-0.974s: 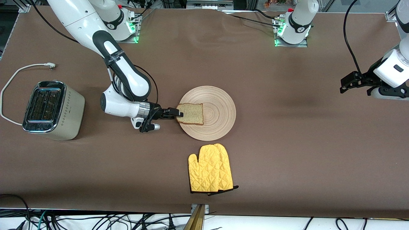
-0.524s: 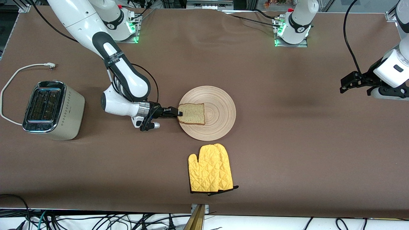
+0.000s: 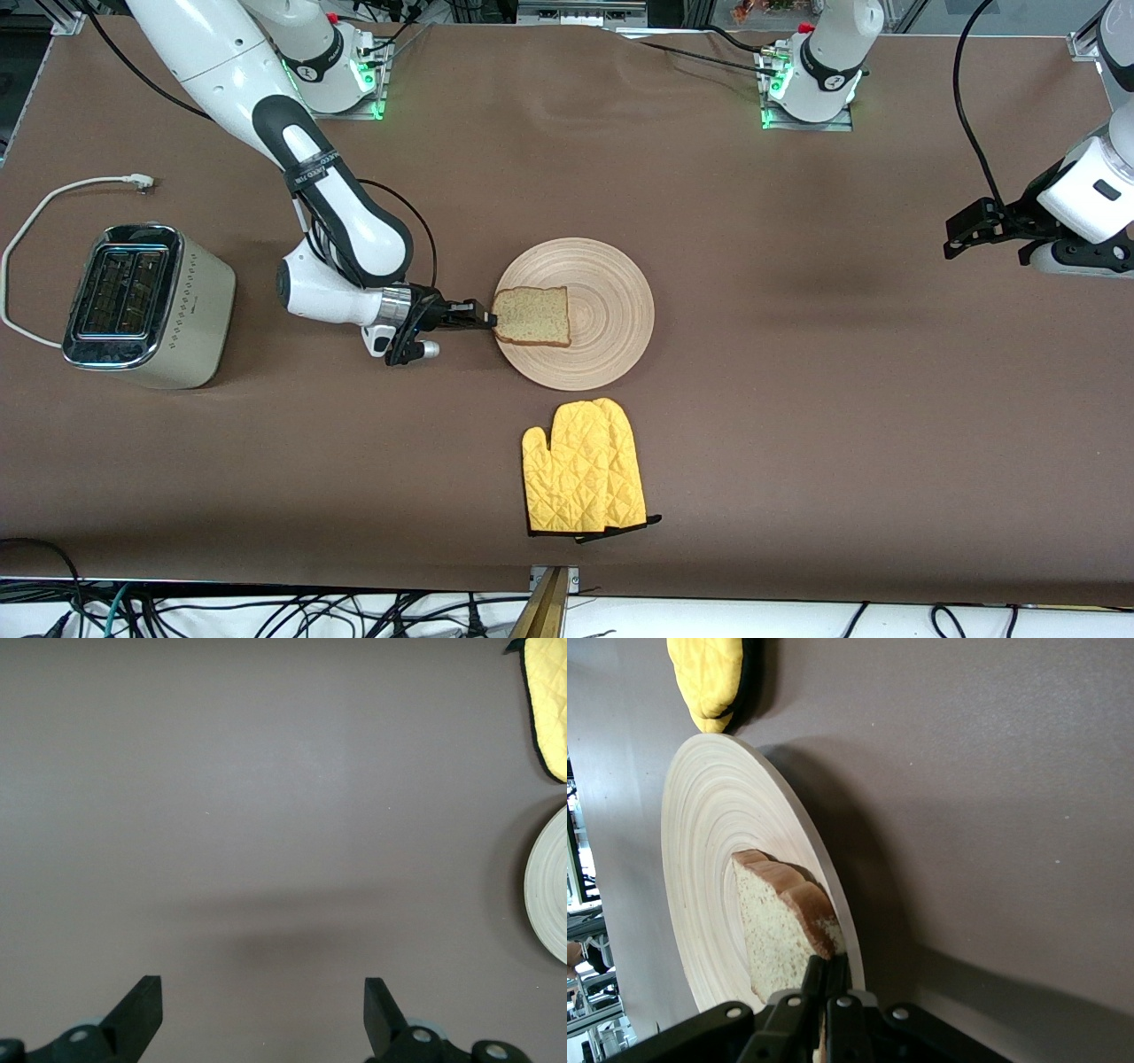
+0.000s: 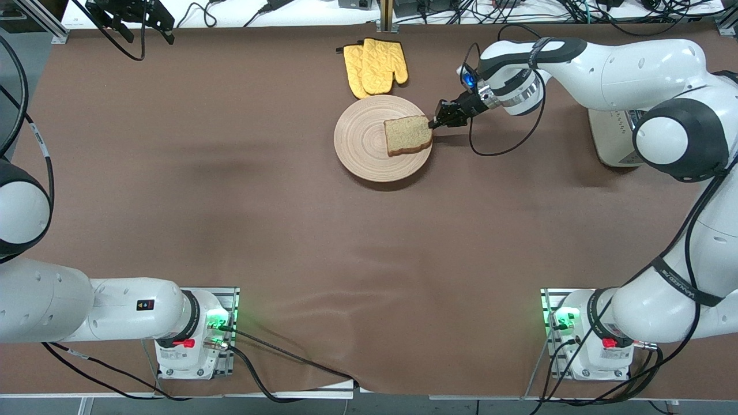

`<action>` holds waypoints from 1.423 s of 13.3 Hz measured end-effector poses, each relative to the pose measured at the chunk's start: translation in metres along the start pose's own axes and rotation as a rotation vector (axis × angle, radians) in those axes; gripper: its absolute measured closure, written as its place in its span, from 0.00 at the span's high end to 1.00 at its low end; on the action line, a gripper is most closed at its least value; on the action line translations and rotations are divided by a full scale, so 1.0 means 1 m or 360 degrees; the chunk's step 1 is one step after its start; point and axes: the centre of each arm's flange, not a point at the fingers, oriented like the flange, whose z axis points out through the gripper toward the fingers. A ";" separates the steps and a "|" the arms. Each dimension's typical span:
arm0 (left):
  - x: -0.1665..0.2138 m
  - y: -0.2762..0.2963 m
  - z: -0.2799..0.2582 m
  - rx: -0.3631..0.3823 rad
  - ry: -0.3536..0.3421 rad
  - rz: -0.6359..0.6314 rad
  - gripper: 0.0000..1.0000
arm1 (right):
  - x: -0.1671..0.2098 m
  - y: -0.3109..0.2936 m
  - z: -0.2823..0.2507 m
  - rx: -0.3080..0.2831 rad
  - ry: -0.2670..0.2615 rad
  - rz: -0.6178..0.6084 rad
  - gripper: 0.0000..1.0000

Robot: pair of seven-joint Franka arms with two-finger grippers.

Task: Move plate and put bread in toaster
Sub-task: 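Grasp the bread slice edge with the right gripper, then lift the bread with the right gripper and carry it to the toaster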

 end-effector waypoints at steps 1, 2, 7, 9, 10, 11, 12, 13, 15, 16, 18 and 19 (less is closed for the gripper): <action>0.000 0.000 0.000 0.0000 0.0000 0.0000 1.00 | 0.001 0.000 -0.001 0.0001 0.0002 0.0001 0.04; 0.000 0.000 0.000 0.0000 0.0000 0.0000 1.00 | 0.002 0.000 -0.002 0.0005 0.0005 0.0002 0.04; 0.000 0.000 0.000 0.0000 -0.0001 -0.0001 1.00 | 0.022 -0.012 -0.038 0.0067 -0.0015 -0.0026 0.04; 0.000 0.000 0.001 0.0000 -0.0002 -0.0001 1.00 | 0.032 -0.022 -0.061 0.0004 -0.0043 -0.0053 0.04; 0.000 0.000 0.001 0.0000 -0.0002 -0.0001 1.00 | 0.036 -0.030 -0.071 -0.0050 -0.0055 -0.0069 0.04; 0.000 0.000 0.001 0.0000 -0.0002 -0.0001 1.00 | 0.039 -0.041 -0.082 -0.0102 -0.0062 -0.0085 0.04; 0.000 0.000 0.001 0.0000 -0.0003 -0.0001 1.00 | 0.041 -0.052 -0.093 -0.0149 -0.0073 -0.0096 0.04; 0.000 0.000 0.001 0.0000 -0.0003 -0.0001 1.00 | 0.041 -0.064 -0.106 -0.0192 -0.0086 -0.0102 0.04; 0.000 -0.001 0.001 0.0000 -0.0004 -0.0002 1.00 | 0.041 -0.093 -0.138 -0.0263 -0.0109 -0.0100 0.04; 0.000 -0.001 0.002 0.0000 -0.0005 -0.0002 1.00 | 0.040 -0.107 -0.156 -0.0301 -0.0122 -0.0107 0.04; 0.000 -0.001 0.002 0.0000 -0.0006 -0.0002 1.00 | 0.038 -0.126 -0.197 -0.0416 -0.0149 -0.0149 0.04; 0.000 -0.001 0.002 0.0000 -0.0006 -0.0002 1.00 | 0.037 -0.127 -0.220 -0.0505 -0.0165 -0.0177 0.04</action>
